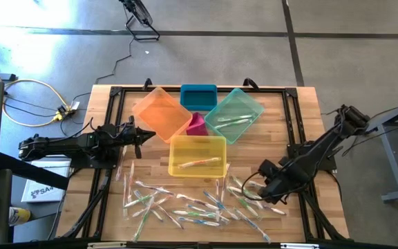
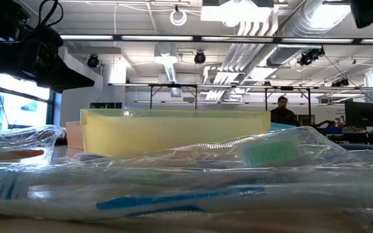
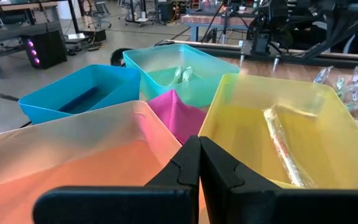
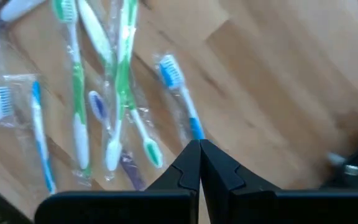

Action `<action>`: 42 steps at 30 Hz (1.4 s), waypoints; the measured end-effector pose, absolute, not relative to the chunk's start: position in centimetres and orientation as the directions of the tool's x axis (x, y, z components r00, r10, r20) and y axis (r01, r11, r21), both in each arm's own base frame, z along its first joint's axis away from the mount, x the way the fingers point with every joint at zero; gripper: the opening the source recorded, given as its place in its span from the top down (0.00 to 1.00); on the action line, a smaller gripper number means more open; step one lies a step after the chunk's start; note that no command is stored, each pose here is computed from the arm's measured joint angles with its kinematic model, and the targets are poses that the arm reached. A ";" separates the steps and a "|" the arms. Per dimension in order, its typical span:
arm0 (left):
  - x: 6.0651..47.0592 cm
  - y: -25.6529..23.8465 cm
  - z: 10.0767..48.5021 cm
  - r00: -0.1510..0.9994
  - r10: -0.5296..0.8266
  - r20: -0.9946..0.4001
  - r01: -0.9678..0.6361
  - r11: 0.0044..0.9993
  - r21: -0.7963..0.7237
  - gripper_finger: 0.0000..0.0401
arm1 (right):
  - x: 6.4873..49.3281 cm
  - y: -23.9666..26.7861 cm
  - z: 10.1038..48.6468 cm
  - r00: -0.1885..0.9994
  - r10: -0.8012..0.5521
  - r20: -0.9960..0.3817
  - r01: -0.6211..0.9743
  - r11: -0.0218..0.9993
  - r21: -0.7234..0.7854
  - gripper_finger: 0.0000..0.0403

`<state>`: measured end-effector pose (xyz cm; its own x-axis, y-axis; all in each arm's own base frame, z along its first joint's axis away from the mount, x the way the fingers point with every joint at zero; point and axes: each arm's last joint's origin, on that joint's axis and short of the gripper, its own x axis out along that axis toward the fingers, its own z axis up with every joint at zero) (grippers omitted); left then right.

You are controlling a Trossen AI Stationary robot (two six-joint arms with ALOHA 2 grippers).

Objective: Pick & Place Toothbrushes
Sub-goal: Put the blue toothbrush into the blue bin

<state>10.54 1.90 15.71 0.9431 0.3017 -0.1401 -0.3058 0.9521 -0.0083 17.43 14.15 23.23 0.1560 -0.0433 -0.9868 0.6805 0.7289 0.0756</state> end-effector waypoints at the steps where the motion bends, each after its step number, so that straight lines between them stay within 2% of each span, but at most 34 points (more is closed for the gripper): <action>1: 10.5 1.9 15.7 0.943 0.301 -0.140 -0.305 0.952 -0.008 1.00 | 17.3 14.1 22.6 0.179 -0.021 -0.984 0.683 0.722 0.109 1.00; 4: 10.5 1.9 15.7 0.943 0.301 -0.140 -0.305 0.952 -0.008 1.00 | 16.6 13.8 20.0 0.249 0.047 -0.967 0.694 0.687 0.213 1.00; 7: 10.5 1.9 15.7 0.943 0.301 -0.140 -0.305 0.952 -0.008 1.00 | 15.7 13.1 17.8 0.258 0.099 -0.961 0.713 0.652 0.258 1.00; 14: 10.5 1.9 15.7 0.943 0.301 -0.140 -0.305 0.952 -0.009 1.00 | 15.3 12.2 17.2 0.200 0.139 -0.970 0.738 0.629 0.243 1.00; 19: 10.5 1.9 15.7 0.943 0.300 -0.140 -0.304 0.952 -0.008 1.00 | 14.9 11.9 17.1 0.092 0.183 -0.979 0.759 0.623 0.188 1.00; 23: 10.5 1.9 15.7 0.944 0.300 -0.140 -0.304 0.953 -0.007 1.00 | 14.7 11.8 17.0 0.058 0.181 -0.982 0.767 0.621 0.160 0.98; 28: 10.5 1.9 15.7 0.943 0.301 -0.140 -0.304 0.953 -0.006 1.00 | 14.6 11.7 17.0 0.052 0.182 -0.982 0.769 0.620 0.155 0.90; 36: 10.5 1.9 15.7 0.943 0.301 -0.140 -0.304 0.953 -0.006 1.00 | 14.6 11.8 17.0 0.050 0.183 -0.982 0.764 0.626 0.156 0.68; 42: 10.5 1.9 15.7 0.943 0.301 -0.140 -0.304 0.953 -0.006 1.00 | 14.1 12.4 17.0 0.041 0.185 -0.982 0.748 0.646 0.153 0.65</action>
